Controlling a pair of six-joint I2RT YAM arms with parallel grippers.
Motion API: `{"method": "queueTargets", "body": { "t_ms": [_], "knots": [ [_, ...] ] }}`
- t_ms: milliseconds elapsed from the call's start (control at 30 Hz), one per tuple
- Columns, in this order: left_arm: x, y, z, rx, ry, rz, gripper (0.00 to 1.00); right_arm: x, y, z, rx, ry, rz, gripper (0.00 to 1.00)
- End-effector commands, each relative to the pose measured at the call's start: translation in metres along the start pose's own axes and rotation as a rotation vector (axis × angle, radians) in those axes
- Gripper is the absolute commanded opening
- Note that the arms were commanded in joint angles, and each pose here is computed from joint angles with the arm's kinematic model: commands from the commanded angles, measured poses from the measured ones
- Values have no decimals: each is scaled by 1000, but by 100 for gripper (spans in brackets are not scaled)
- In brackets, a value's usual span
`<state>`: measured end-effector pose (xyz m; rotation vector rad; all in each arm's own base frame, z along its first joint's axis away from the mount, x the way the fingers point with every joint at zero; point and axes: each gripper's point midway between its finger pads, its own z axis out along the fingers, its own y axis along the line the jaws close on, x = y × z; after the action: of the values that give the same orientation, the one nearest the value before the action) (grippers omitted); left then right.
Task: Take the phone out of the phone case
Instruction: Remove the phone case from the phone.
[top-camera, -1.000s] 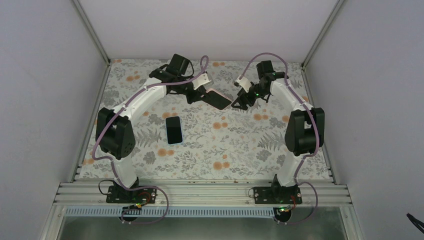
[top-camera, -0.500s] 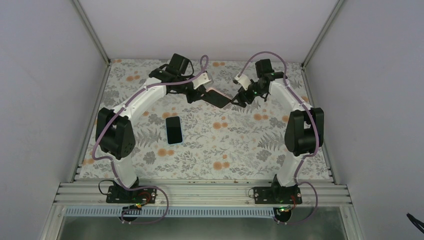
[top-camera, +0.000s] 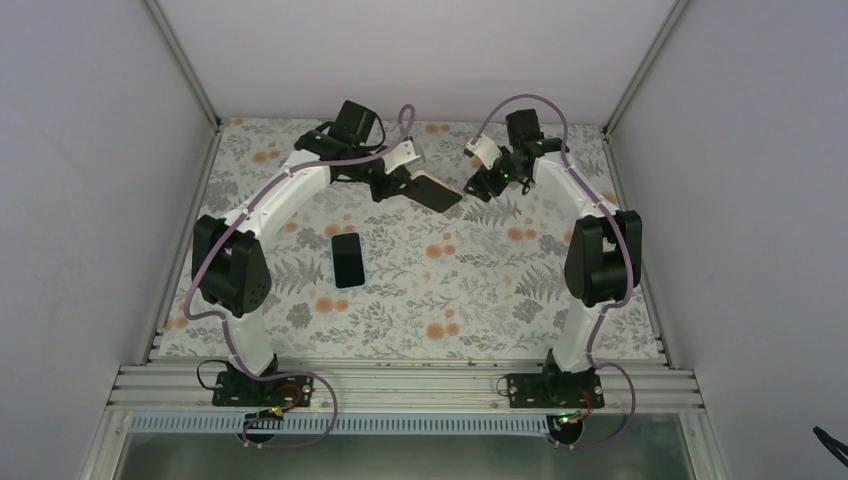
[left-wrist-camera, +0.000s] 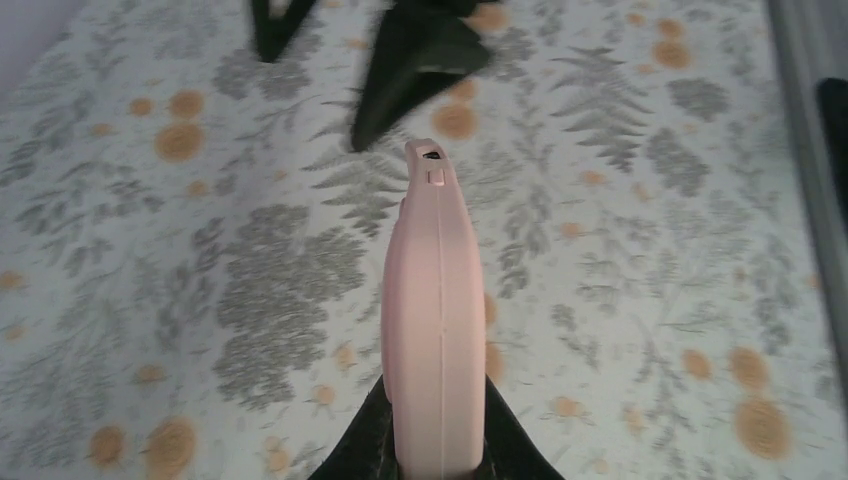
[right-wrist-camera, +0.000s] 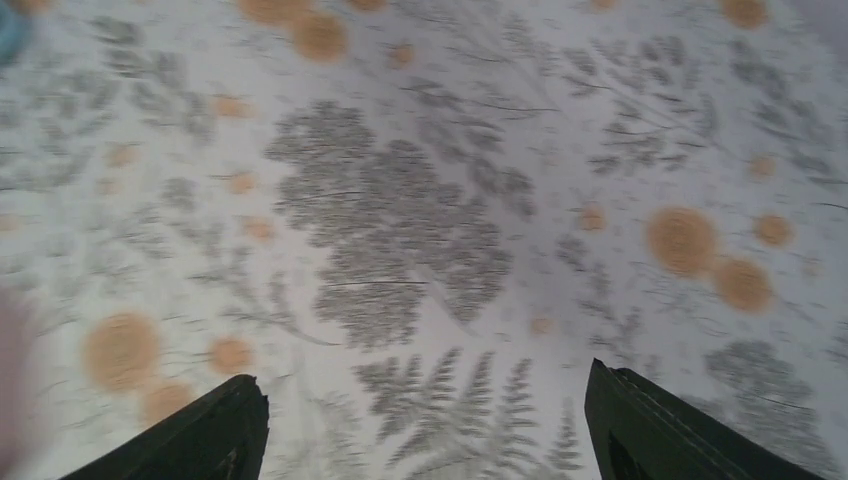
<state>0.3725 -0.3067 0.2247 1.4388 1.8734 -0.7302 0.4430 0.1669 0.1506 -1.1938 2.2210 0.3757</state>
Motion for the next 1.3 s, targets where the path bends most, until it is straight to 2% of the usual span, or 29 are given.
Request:
{"method": "queueTargets", "body": {
  "t_ms": [0,133,200,333,467,733,967,1267],
  "knots": [
    [-26,-43,-12,206,-92,26,2,-3,-57,3,215,15,-29,82],
    [-25,-46,-13,223,-87,26,2,-8,-73,-2,269,-7,-30,81],
    [-26,-45,-12,224,-85,22,2,-10,-72,0,243,-8,-36,81],
    [-26,-36,-11,184,-75,30,2,-12,-44,-10,119,-26,-108,84],
    [-23,-30,-8,148,-70,37,2,1,8,-34,-62,-60,-187,86],
    [-20,-27,-4,142,-64,35,2,12,50,-54,-167,-91,-199,85],
    [-24,-26,-6,135,-73,36,2,8,54,-49,-188,-111,-191,85],
    [-29,-28,-9,146,-81,34,2,1,37,-37,-128,-110,-172,83]
  ]
}}
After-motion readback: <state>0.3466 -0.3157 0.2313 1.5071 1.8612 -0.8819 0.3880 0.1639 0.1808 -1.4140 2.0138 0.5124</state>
